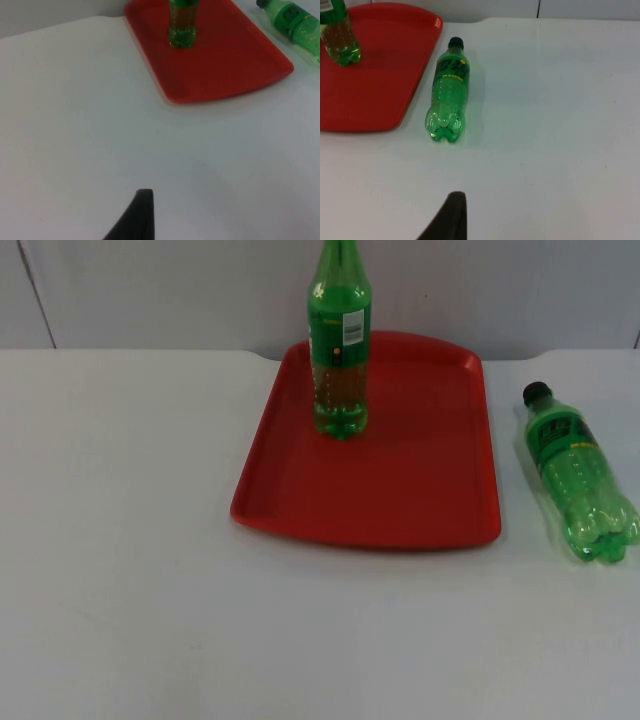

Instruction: Place the bottle upright on the tray.

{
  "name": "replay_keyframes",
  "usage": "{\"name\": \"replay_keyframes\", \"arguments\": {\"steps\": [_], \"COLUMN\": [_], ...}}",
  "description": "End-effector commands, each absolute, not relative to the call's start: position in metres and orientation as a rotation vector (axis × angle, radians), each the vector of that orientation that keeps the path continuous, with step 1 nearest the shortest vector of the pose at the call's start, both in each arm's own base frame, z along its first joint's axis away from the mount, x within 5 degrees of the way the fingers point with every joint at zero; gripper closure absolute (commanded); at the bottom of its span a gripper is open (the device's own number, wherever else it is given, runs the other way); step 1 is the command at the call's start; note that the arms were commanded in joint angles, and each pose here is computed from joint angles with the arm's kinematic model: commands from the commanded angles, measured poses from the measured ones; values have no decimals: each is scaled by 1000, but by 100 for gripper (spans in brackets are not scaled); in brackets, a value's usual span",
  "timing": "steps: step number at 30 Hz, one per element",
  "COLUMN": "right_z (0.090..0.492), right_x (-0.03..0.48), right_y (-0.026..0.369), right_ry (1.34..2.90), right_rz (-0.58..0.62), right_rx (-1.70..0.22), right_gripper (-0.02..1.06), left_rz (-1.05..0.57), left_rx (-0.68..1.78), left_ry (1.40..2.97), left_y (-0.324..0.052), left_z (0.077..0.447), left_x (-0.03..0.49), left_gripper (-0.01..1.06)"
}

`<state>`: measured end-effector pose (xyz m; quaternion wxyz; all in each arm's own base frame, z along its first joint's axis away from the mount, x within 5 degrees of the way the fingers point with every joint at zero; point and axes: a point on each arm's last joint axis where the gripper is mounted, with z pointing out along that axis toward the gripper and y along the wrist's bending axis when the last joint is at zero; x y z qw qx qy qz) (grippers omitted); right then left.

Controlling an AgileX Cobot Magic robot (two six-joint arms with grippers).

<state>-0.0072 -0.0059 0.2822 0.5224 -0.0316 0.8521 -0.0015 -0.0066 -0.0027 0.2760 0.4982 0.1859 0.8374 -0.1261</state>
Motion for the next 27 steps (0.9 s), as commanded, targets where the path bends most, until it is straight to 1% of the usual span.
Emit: {"name": "replay_keyframes", "arguments": {"steps": [1,27], "right_z": [281,281], "right_x": [-7,-7], "right_y": [-6,-6], "right_ry": [2040,2040], "right_rz": [-17,-15], "right_rx": [-78,-78], "right_gripper": [-1,-1], "left_rz": [-305,-305], "left_rx": [447,447], "left_ry": [2028,2028], "left_y": [-2,-2], "left_z": [275,275], "left_x": [-6,-6], "left_gripper": [0,0]}}
